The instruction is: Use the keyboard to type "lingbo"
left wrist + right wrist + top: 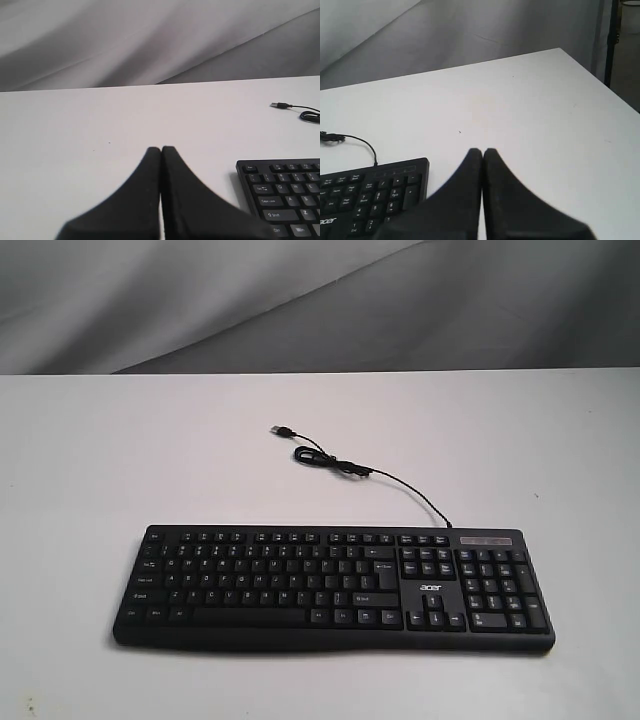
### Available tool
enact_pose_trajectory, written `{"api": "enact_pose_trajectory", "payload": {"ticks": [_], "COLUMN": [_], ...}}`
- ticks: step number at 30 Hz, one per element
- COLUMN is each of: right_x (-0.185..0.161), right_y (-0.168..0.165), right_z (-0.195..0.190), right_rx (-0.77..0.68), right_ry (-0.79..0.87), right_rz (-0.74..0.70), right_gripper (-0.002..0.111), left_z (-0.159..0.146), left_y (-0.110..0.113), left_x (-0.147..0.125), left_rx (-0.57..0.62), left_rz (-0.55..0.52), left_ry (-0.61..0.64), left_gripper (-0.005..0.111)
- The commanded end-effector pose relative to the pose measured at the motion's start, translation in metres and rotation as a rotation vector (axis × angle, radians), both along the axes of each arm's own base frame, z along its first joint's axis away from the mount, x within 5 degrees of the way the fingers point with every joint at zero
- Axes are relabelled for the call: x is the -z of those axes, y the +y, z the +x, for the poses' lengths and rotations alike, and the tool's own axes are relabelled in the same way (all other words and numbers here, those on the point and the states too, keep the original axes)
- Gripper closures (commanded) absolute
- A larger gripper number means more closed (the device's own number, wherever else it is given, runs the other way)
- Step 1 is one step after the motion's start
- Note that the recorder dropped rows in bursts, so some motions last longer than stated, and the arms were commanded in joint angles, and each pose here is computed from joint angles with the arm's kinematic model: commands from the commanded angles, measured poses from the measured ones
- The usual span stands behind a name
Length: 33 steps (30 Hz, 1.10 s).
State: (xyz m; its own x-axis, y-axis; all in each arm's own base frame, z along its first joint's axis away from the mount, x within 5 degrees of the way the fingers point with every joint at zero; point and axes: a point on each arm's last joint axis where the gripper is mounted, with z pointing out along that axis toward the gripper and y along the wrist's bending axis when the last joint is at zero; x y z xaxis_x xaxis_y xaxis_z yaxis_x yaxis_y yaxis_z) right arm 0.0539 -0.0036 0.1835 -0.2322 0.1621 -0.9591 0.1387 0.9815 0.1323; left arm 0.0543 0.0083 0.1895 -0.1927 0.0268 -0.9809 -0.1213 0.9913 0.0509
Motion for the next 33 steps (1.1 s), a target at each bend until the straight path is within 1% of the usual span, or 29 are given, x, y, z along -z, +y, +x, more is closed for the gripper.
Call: {"api": "enact_pose_trajectory", "payload": {"ticks": [1,15,20,24,28,29,33], "right_x": [0.001,0.001,-0.003,-0.014,-0.030,-0.033,-0.037], "right_y": [0.000,0.000,-0.001,-0.003,-0.006,-0.007,-0.008], "right_z": [0.000,0.000,0.001,0.002,0.001,0.001,0.000], "right_rx": [0.006,0.006,0.015,0.036,0.077,0.086,0.099], "right_ry": [-0.004,-0.004,-0.050,-0.166,-0.352,-0.387,-0.439], "right_rz": [0.005,0.006,-0.001,-0.017,0.061,0.061,0.061], "right_gripper": [0.108,0.108,0.108,0.108,0.108,0.108,0.108], "left_z": [0.000,0.000,0.000,0.000,0.000,0.000,0.000], "left_y": [0.000,0.000,0.000,0.000,0.000,0.000,0.000], "left_x": [0.000,0.000,0.000,0.000,0.000,0.000,0.000], "left_rx": [-0.002,-0.002,-0.002,-0.002,-0.002,-0.002,-0.002], "left_rz": [-0.001,-0.001,-0.001,-0.001,-0.001,-0.001,-0.001], "left_ry": [-0.012,-0.012,-0.012,-0.012,-0.012,-0.012,-0.012], "left_gripper": [0.106,0.106,0.106,0.106,0.106,0.106,0.106]}}
